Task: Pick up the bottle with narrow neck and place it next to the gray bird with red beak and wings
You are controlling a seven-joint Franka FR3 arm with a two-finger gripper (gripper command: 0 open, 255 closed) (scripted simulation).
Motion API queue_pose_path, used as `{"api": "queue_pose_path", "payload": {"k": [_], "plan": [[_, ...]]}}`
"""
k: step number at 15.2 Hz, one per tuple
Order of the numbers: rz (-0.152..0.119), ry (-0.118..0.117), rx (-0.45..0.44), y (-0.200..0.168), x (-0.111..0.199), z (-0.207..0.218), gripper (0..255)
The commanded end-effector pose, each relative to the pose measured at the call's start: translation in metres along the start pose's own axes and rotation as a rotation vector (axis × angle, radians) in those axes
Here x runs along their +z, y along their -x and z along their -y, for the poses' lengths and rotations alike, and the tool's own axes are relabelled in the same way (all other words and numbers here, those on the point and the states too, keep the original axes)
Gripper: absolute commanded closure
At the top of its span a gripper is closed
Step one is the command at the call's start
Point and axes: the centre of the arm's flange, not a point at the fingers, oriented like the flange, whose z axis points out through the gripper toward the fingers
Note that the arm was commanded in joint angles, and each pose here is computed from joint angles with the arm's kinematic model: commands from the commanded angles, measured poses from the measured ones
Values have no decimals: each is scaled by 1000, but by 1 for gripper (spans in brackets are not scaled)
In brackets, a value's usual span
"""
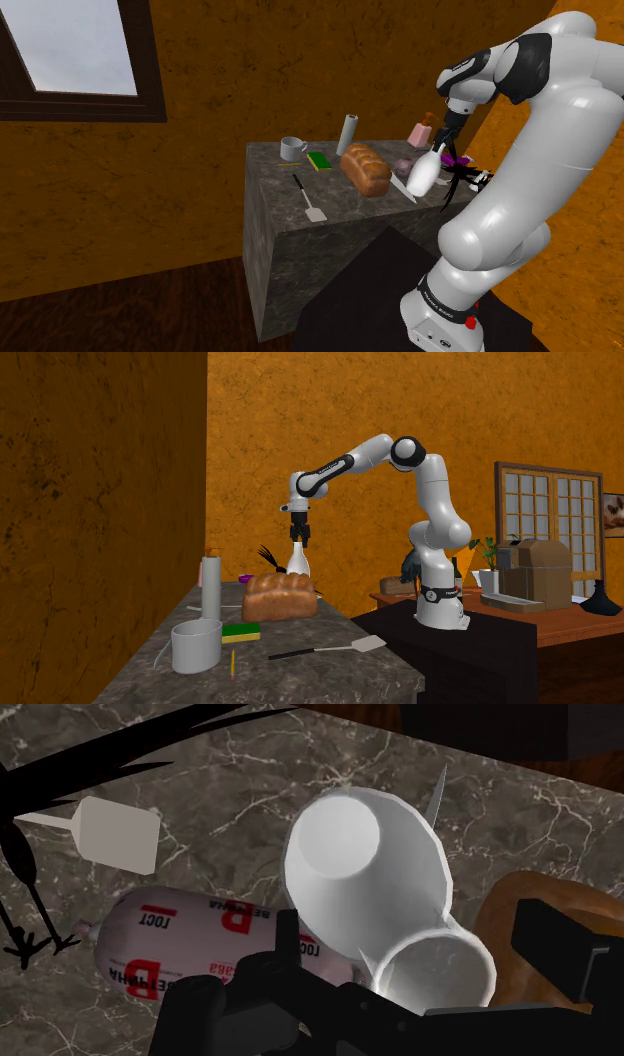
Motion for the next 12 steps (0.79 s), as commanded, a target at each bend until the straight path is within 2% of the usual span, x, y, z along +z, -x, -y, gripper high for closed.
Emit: {"api": "queue_pose_path", "payload": {"k": [1, 4, 12], "plan": [[0, 0, 0, 0, -13, 0, 0], [0, 0, 0, 0, -50, 0, 0], [0, 0, 0, 0, -50, 0, 0]]}}
